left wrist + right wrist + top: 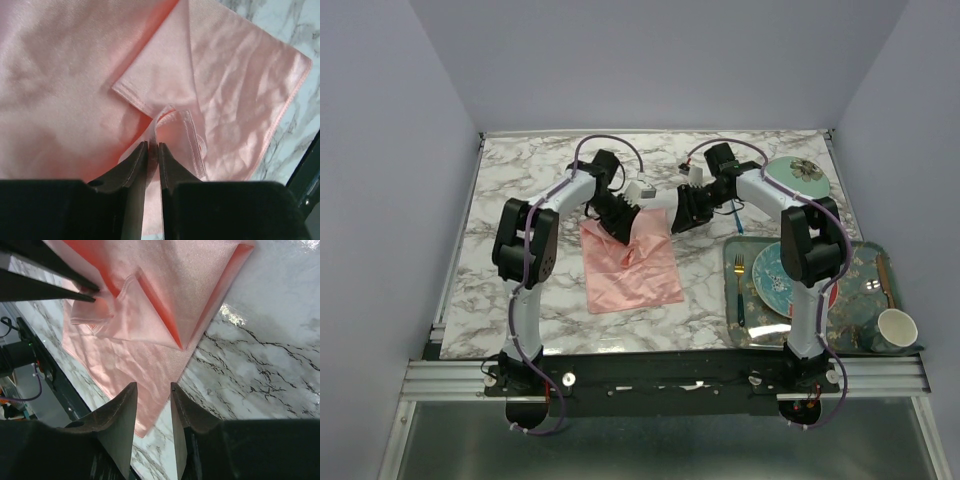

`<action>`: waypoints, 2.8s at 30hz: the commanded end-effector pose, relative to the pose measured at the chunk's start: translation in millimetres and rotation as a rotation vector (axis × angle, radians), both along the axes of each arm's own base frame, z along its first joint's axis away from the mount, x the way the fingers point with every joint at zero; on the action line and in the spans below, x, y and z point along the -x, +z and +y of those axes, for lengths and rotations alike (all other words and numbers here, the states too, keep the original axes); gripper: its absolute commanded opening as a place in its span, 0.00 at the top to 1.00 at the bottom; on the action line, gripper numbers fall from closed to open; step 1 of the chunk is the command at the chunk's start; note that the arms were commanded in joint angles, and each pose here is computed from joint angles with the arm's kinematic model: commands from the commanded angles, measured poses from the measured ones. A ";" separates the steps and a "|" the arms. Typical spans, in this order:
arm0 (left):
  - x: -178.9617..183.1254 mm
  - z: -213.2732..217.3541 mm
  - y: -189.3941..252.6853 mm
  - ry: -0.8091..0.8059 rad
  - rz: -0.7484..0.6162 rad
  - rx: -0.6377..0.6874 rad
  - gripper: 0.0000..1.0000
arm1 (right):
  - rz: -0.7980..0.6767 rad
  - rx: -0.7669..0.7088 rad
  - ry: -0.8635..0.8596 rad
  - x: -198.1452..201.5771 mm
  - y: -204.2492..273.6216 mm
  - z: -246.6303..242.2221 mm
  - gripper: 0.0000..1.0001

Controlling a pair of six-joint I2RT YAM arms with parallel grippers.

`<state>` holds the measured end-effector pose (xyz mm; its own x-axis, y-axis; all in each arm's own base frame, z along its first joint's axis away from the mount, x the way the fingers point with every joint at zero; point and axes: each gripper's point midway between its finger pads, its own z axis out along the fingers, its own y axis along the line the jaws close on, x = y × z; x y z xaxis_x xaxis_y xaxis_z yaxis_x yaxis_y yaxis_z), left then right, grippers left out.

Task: Fold the napkin into a case and place the utensils inside
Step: Smooth out the crumpled napkin at the center of the board, then pick up the square-folded napkin from the center of the board.

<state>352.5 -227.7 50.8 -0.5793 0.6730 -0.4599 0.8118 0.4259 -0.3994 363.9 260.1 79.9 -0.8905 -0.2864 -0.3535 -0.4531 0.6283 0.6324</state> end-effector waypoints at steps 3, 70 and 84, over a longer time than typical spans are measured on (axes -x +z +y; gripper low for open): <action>9.3 9.1 44.2 -0.108 -0.181 0.060 0.76 | -0.048 -0.010 0.006 -14.7 4.1 2.9 0.59; 71.7 83.1 -2.4 -0.097 -0.620 -0.190 0.34 | 0.389 0.103 -0.122 72.1 -53.2 18.1 0.63; 72.9 75.0 0.1 -0.110 -0.594 -0.152 0.34 | 0.409 0.100 -0.125 70.5 -55.1 21.3 0.68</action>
